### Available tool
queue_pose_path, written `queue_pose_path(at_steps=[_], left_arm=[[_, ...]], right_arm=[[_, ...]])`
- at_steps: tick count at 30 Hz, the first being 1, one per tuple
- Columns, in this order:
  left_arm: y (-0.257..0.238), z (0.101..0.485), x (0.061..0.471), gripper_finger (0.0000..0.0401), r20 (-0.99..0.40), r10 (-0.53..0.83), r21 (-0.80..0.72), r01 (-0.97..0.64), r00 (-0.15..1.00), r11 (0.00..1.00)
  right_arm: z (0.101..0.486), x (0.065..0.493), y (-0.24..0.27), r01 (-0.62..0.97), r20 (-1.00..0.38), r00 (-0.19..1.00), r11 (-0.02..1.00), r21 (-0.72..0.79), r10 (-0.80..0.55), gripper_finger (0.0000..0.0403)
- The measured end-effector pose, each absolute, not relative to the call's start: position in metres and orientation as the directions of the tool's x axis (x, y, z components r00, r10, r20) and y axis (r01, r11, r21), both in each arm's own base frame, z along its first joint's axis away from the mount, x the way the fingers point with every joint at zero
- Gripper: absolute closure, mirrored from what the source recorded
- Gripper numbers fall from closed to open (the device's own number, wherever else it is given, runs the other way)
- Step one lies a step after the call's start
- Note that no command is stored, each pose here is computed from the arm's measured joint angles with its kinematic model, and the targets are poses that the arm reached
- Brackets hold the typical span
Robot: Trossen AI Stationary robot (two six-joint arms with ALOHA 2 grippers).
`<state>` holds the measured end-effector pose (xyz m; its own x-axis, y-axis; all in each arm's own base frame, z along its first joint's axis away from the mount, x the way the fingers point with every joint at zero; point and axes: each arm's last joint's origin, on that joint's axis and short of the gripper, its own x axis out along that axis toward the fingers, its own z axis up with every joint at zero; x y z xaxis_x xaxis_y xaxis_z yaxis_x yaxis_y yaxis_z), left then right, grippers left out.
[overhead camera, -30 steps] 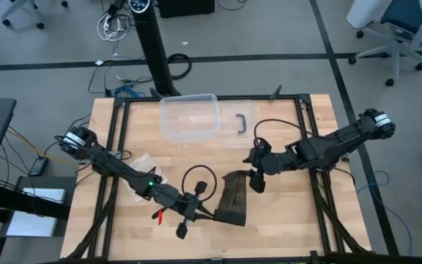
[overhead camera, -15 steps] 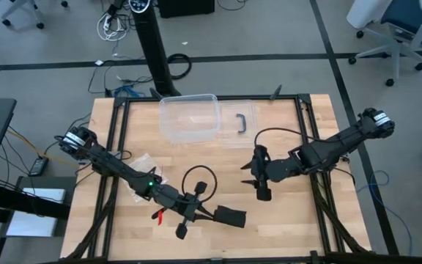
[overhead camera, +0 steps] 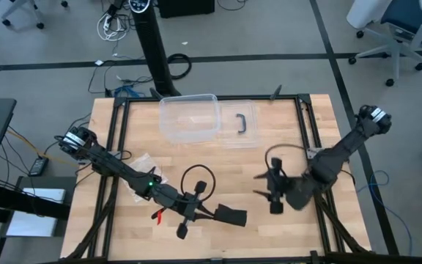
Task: Roll bandage
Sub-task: Roll the black bandage
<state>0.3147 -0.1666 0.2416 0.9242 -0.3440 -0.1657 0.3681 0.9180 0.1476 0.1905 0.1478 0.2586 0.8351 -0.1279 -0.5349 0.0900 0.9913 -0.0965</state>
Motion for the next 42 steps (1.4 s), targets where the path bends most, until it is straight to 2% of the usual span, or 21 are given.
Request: queue_pose_path(at_steps=[3,9,13,20,23,27,34,36,39,42], left_arm=[[-0.164,0.243,0.316,0.0401,-0.151,-0.333,0.148,0.354,0.931,0.924],[-0.154,0.247,0.322,0.0401,-0.113,-0.303,0.145,0.317,0.946,0.937],[-0.147,0.248,0.325,0.0401,-0.101,-0.283,0.144,0.296,0.954,0.944],[-0.144,0.251,0.327,0.0401,-0.070,-0.292,0.138,0.299,0.954,0.944],[-0.144,0.251,0.327,0.0401,-0.070,-0.299,0.138,0.306,0.952,0.942],[-0.144,0.252,0.327,0.0401,-0.060,-0.299,0.139,0.304,0.952,0.942],[-0.143,0.253,0.327,0.0401,-0.049,-0.283,0.161,0.287,0.958,0.944],[-0.143,0.253,0.327,0.0401,-0.049,-0.282,0.162,0.286,0.958,0.945],[-0.143,0.253,0.327,0.0401,-0.049,-0.281,0.162,0.286,0.958,0.945],[-0.143,0.253,0.327,0.0401,-0.049,-0.281,0.162,0.285,0.958,0.945]], right_arm=[[0.233,0.179,0.159,0.100,-0.470,0.878,0.995,0.000,-0.089,0.0177],[0.211,0.162,0.176,0.062,-0.222,0.975,0.982,0.181,-0.020,0.0160],[0.203,0.163,0.184,0.091,-0.143,0.987,0.985,0.144,-0.070,0.0155],[0.184,0.181,0.184,0.175,-0.138,0.977,0.979,0.102,-0.160,0.0154],[0.183,0.189,0.183,0.150,-0.121,0.983,0.984,0.097,-0.138,0.0159],[0.181,0.199,0.181,0.112,-0.108,0.989,0.988,0.102,-0.101,0.0204],[0.175,0.205,0.181,0.108,-0.097,0.990,0.989,0.102,-0.099,0.0357],[0.175,0.204,0.182,0.119,-0.094,0.990,0.988,0.099,-0.110,0.0388],[0.178,0.201,0.183,0.153,-0.083,0.986,0.983,0.105,-0.145,0.0395],[0.182,0.199,0.182,0.154,-0.074,0.987,0.981,0.119,-0.146,0.0361]])
